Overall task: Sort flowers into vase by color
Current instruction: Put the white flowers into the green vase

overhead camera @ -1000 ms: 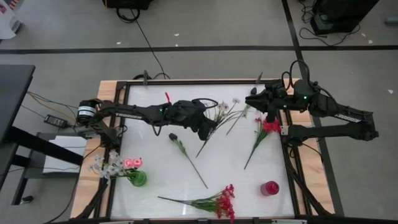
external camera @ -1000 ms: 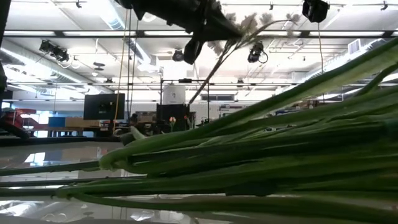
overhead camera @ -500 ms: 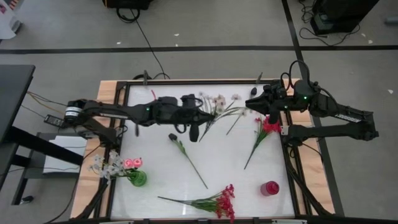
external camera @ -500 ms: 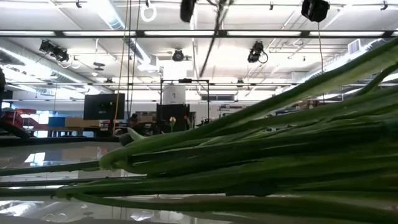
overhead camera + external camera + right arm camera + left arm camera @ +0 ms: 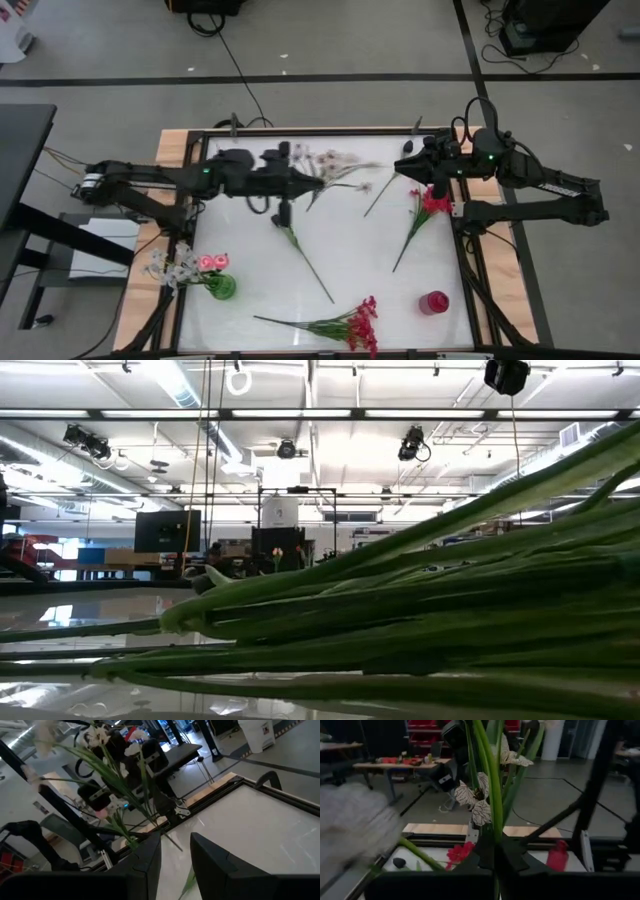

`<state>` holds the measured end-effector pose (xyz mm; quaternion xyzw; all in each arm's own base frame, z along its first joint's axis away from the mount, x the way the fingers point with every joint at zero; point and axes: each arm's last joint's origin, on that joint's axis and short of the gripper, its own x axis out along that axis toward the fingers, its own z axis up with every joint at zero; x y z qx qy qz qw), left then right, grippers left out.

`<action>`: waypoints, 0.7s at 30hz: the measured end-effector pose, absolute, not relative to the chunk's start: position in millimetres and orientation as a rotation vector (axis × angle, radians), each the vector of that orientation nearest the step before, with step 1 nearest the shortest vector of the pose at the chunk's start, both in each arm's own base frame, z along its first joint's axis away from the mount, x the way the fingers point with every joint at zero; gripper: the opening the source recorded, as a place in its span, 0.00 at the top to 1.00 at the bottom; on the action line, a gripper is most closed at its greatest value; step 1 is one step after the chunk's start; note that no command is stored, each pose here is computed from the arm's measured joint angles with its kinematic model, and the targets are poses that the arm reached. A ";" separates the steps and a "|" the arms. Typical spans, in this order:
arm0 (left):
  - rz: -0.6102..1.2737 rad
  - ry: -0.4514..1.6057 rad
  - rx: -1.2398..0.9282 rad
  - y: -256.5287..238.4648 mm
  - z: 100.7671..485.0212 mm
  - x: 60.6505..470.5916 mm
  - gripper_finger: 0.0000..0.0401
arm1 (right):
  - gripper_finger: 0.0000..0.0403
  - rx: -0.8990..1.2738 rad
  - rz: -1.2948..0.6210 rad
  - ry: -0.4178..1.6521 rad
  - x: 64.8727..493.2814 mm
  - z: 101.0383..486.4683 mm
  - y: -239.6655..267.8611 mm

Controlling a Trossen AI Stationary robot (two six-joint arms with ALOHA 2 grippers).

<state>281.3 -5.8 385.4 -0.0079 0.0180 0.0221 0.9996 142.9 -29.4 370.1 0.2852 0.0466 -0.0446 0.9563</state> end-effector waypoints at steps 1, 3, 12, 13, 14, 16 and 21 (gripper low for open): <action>0.028 0.026 -0.012 -7.1 386.0 272.9 0.99 | 0.72 0.578 -0.090 0.092 142.9 370.4 -29.4; 0.001 0.006 -0.015 -7.8 384.5 253.7 0.99 | 0.72 0.578 -0.089 0.090 142.9 370.6 -29.4; -0.121 -0.073 -0.085 -15.3 381.8 163.6 0.99 | 0.72 0.577 -0.089 0.089 143.0 370.7 -29.4; -0.148 -0.067 -0.084 -16.1 382.6 154.9 0.99 | 0.72 0.577 -0.088 0.087 143.0 370.9 -29.4; -0.175 -0.047 -0.084 -16.9 381.9 146.6 0.99 | 0.72 0.577 -0.088 0.085 143.0 371.1 -29.4; -0.219 -0.020 -0.083 -17.7 380.5 131.2 0.99 | 0.72 0.576 -0.087 0.082 143.1 371.4 -29.4; -0.270 -0.035 -0.083 -16.1 381.5 90.6 0.99 | 0.72 0.576 -0.087 0.082 143.1 371.4 -29.4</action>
